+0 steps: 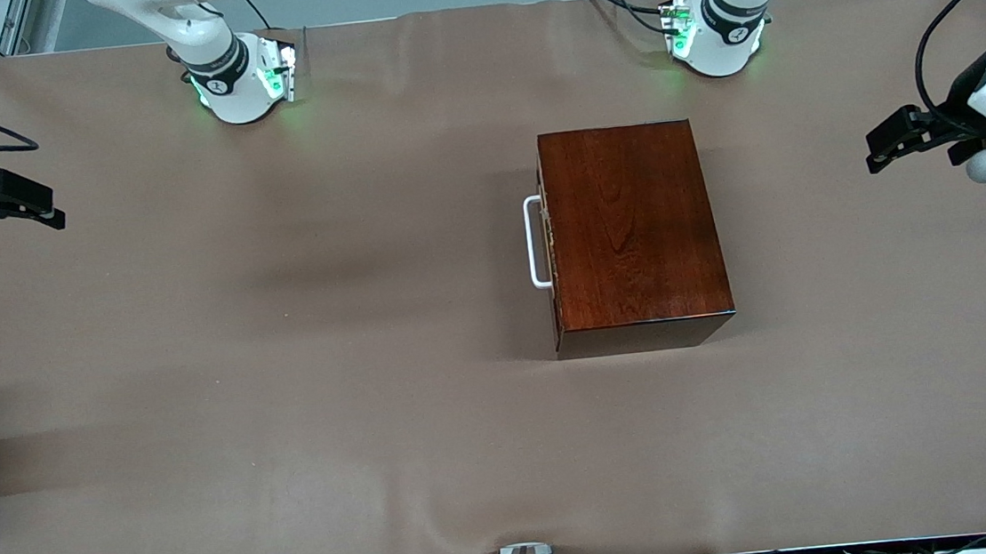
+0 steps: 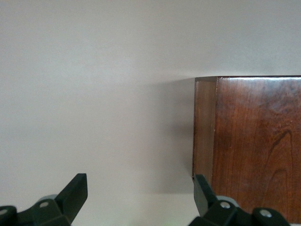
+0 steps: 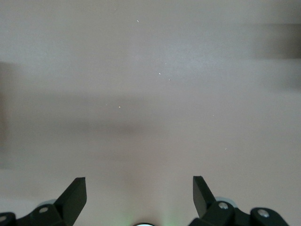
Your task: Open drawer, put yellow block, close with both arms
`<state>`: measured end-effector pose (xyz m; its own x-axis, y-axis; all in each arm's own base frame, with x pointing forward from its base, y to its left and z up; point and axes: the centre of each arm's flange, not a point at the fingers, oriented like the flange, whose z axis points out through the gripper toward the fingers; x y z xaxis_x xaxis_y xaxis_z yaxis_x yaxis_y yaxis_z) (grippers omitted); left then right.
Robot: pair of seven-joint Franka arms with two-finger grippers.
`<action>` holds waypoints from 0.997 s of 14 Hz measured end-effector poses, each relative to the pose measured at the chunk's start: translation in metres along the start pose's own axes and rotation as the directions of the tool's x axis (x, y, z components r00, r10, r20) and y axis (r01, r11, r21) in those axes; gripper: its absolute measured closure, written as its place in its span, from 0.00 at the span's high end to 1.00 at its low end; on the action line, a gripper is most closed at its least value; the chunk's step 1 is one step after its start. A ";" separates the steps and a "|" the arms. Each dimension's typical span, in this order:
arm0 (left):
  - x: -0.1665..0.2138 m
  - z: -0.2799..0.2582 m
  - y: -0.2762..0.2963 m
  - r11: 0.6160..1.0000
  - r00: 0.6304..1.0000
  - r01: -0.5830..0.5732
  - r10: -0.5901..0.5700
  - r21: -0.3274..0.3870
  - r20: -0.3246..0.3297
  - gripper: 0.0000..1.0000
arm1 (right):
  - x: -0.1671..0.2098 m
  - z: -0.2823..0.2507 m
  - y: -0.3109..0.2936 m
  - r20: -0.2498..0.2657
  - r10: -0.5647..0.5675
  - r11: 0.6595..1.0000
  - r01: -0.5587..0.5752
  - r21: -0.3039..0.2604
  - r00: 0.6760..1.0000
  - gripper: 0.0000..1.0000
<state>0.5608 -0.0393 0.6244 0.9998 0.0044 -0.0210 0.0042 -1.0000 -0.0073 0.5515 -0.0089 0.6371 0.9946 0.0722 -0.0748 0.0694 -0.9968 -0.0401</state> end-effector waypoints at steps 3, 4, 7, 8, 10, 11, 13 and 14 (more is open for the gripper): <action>0.001 0.000 -0.004 1.000 1.000 0.008 -0.008 -0.002 -0.003 1.00 | 0.000 0.000 0.000 0.000 0.000 1.000 0.000 0.000 1.000 1.00; 0.001 0.000 -0.004 1.000 1.000 0.007 -0.007 -0.002 -0.003 1.00 | 0.000 0.000 0.000 0.000 0.000 1.000 0.000 0.000 1.000 1.00; 0.001 0.001 -0.003 1.000 1.000 0.005 -0.005 -0.002 -0.004 1.00 | 0.000 0.000 0.001 0.000 0.001 1.000 -0.001 -0.001 1.000 1.00; 0.001 0.001 -0.003 1.000 1.000 0.005 -0.005 -0.002 -0.005 1.00 | 0.000 0.000 0.001 0.000 0.001 1.000 -0.001 -0.001 1.000 1.00; 0.001 0.001 -0.003 1.000 1.000 0.005 -0.005 -0.002 -0.006 1.00 | 0.000 0.000 0.001 0.000 0.001 1.000 -0.001 -0.001 1.000 1.00; 0.001 0.000 -0.003 1.000 1.000 0.005 -0.005 -0.002 -0.007 1.00 | 0.000 0.000 0.001 0.000 0.001 1.000 -0.001 -0.001 1.000 1.00; 0.002 0.001 -0.003 1.000 1.000 0.005 -0.005 -0.002 -0.011 1.00 | 0.000 0.000 0.001 0.000 0.001 1.000 -0.001 -0.001 1.000 1.00; 0.003 0.002 -0.003 1.000 1.000 0.006 -0.006 -0.002 -0.013 1.00 | 0.000 0.000 0.001 0.000 0.001 1.000 -0.001 -0.001 1.000 1.00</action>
